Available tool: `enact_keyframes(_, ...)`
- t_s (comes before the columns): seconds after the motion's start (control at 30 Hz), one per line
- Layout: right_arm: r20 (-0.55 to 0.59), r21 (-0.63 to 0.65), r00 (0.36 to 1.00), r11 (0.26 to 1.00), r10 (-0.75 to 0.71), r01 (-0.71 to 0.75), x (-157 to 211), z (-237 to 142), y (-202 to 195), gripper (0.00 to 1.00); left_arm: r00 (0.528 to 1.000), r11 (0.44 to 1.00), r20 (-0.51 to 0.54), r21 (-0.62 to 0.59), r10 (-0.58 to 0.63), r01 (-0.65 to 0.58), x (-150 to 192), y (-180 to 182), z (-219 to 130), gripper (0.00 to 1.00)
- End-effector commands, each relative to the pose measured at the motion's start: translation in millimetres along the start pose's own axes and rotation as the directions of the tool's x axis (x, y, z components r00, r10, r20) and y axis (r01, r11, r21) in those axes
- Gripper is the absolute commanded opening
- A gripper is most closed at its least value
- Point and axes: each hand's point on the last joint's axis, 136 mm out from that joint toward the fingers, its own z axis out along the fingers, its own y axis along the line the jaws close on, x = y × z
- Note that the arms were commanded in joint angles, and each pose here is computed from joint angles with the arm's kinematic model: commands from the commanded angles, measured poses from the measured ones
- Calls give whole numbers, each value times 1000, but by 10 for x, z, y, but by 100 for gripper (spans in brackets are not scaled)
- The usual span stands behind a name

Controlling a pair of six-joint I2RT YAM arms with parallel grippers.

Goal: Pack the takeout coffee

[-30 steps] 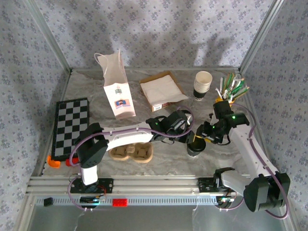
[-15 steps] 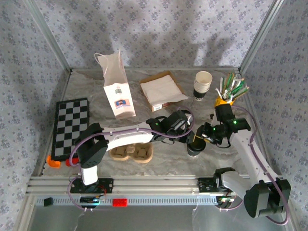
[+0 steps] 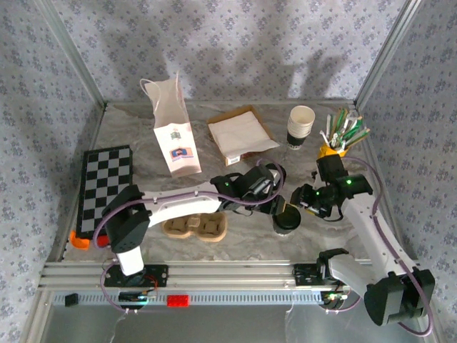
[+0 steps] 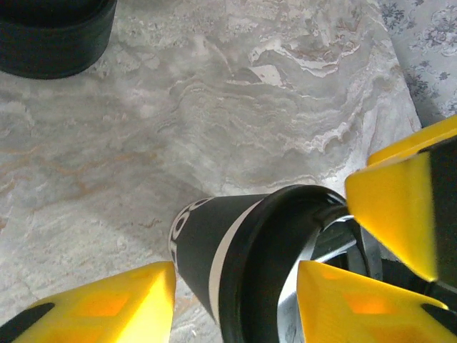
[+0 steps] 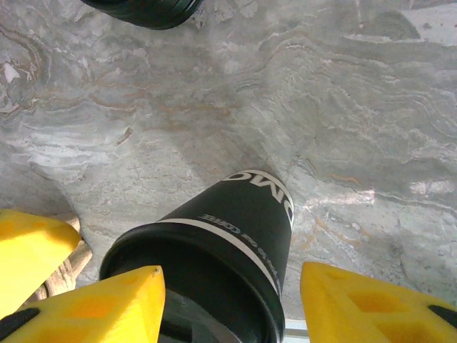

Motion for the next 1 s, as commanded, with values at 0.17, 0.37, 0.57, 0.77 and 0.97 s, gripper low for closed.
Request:
enact_keyframes(0.17, -36, 40, 999, 999, -27, 29, 217, -196, 8, 60, 1000, 997, -5, 68, -28, 28, 37, -152, -189, 49)
enact_keyframes(0.37, -94, 66, 995, 997, -40, 46, 456, -179, -28, 64, 999, 992, -23, 116, -42, 45, 100, -188, -132, 47)
enact_keyframes(0.57, -130, 59, 991, 997, -46, 54, 584, -93, 2, 62, 999, 987, -21, 153, -34, 37, 54, -267, -53, 44)
enact_keyframes(0.77, -144, 59, 988, 996, -52, 61, 612, -18, 14, 59, 998, 995, -44, 91, -45, 49, 106, -125, 30, 37)
enact_keyframes(0.97, -164, 67, 985, 996, -53, 65, 648, 69, -7, 54, 996, 995, -72, 90, -45, 51, 184, -82, 101, 34)
